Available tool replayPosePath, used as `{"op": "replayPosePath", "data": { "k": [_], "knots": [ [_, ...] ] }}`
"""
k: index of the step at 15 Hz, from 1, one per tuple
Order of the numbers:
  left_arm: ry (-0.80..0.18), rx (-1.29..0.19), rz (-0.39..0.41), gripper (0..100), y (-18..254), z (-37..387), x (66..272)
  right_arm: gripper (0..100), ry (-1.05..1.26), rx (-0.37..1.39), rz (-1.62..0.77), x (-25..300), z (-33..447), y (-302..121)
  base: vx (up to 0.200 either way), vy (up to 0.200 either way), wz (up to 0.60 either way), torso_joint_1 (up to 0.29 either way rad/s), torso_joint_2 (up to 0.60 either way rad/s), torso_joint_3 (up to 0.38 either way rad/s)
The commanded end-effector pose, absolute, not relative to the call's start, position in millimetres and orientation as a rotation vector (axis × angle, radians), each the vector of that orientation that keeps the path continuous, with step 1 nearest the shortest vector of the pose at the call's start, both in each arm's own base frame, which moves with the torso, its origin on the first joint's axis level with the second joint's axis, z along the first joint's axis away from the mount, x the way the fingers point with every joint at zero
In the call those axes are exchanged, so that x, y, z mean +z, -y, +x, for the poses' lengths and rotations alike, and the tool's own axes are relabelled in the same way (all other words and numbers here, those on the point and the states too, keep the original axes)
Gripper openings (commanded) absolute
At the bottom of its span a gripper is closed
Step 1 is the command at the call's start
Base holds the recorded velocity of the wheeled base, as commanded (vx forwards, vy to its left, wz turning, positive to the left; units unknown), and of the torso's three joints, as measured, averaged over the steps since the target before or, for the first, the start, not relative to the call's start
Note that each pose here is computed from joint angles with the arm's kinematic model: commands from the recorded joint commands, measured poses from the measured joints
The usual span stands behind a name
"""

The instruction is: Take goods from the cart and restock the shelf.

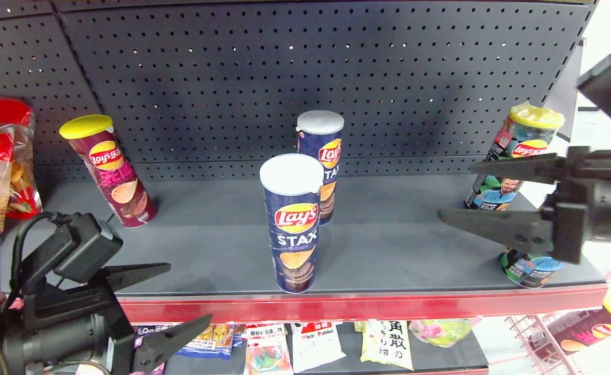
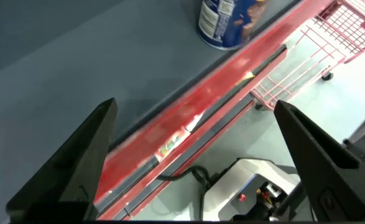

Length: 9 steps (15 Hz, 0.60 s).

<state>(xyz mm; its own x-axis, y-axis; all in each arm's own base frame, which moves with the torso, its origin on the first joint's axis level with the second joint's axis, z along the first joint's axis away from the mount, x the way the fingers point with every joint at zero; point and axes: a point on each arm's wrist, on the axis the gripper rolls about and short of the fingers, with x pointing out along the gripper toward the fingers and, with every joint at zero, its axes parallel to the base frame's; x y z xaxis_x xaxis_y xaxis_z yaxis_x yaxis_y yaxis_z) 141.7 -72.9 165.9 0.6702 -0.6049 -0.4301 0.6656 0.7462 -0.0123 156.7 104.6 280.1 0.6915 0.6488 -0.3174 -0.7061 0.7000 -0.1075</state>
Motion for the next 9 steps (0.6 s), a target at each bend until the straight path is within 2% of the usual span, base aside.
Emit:
{"op": "replayPosePath", "data": {
  "k": [1,2,7,9],
  "knots": [
    [-0.487,-0.727,0.165,100,84.3,164.2,151.7,100,-0.142,0.727,-0.203,285.6,102.6,-66.9,0.0,0.0,0.0,0.0,0.0,0.0],
    [-0.513,-0.733,0.186,100,88.8,172.4,143.9,100,-0.099,0.669,-0.193,286.0,87.3,-52.3,0.0,0.0,0.0,0.0,0.0,0.0],
    [-0.538,-0.76,0.212,100,110.2,206.5,139.6,100,-0.048,0.436,-0.083,283.4,57.5,-21.4,0.0,0.0,0.0,0.0,0.0,0.0],
    [-0.52,-0.763,0.218,100,118.5,221.3,136.1,100,-0.041,0.359,-0.054,284.3,55.6,-16.1,0.0,0.0,0.0,0.0,0.0,0.0]
  ]
}}
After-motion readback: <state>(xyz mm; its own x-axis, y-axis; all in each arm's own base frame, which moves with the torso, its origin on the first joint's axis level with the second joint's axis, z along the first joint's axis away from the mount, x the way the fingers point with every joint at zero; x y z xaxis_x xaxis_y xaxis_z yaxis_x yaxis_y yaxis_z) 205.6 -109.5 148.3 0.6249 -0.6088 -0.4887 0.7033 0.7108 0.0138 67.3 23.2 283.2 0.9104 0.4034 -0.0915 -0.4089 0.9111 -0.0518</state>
